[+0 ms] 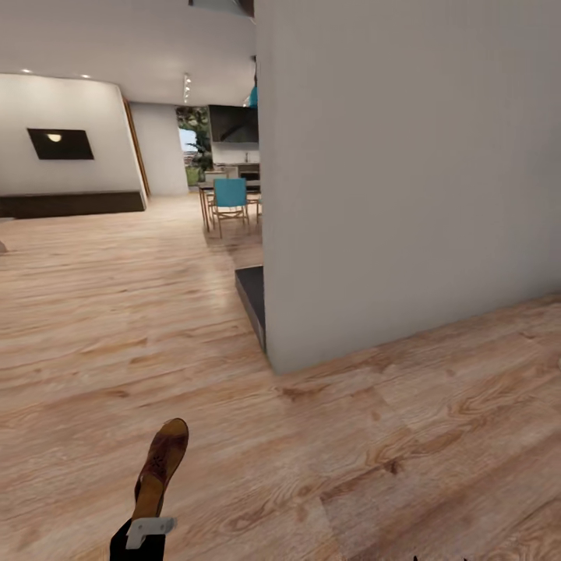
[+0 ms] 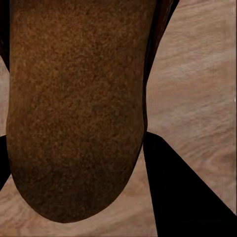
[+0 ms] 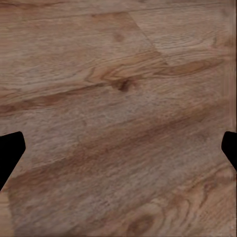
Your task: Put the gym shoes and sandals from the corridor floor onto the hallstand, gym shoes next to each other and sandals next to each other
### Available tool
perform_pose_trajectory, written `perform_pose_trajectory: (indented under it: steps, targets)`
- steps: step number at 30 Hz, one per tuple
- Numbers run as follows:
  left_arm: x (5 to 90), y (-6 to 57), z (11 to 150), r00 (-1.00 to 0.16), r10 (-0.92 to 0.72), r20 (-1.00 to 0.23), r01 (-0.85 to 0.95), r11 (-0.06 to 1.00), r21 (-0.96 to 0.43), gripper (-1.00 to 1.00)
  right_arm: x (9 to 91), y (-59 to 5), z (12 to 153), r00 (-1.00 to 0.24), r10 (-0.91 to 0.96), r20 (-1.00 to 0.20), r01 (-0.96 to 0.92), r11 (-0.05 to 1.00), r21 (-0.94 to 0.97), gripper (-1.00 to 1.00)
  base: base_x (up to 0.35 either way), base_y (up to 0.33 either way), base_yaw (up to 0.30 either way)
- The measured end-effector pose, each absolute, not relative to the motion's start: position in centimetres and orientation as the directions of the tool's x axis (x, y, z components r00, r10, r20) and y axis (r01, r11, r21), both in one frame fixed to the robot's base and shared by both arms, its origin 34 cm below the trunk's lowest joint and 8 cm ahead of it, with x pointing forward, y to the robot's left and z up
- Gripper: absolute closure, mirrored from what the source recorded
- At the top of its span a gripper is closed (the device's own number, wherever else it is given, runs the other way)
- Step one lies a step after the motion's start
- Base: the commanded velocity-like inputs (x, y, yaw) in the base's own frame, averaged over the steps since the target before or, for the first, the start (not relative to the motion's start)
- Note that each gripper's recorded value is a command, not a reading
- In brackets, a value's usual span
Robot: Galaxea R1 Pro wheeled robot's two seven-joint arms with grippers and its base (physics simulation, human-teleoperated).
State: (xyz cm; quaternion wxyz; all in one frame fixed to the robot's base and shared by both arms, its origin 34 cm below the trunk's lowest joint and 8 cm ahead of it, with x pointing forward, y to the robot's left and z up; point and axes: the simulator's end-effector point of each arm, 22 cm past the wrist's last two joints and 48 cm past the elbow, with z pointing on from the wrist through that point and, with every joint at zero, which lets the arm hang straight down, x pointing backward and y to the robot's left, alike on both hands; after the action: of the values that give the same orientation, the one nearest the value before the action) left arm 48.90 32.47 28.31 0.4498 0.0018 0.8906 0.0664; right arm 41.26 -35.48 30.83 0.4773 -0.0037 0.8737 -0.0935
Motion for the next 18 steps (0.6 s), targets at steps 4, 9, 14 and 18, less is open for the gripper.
perform_pose_trajectory:
  steps: [4,9,14,18]
  targets:
    - [48.89,32.46,28.30,-0.596,0.063,-0.801,-0.056,0.991,0.120,1.00,41.26,-35.48,30.83,-0.544,-0.096,-0.833,0.083,0.982,-0.167,-1.00,0.000,-0.273,-0.271]
    - [48.89,32.46,28.31,-0.596,0.063,-0.801,-0.056,0.991,0.120,1.00,41.26,-35.48,30.84,-0.544,-0.096,-0.834,0.083,0.982,-0.167,-1.00,0.040,-0.270,-0.271]
    - [48.90,32.47,28.33,-0.595,0.063,-0.801,-0.057,0.991,0.120,1.00,41.26,-35.47,30.85,-0.544,-0.096,-0.834,0.083,0.982,-0.167,-1.00,0.155,-0.243,-0.271]
    - [48.93,32.50,28.36,-0.594,0.063,-0.802,-0.058,0.991,0.121,1.00,41.26,-35.47,30.85,-0.544,-0.096,-0.834,0.083,0.983,-0.167,-1.00,0.226,-0.201,-0.271]
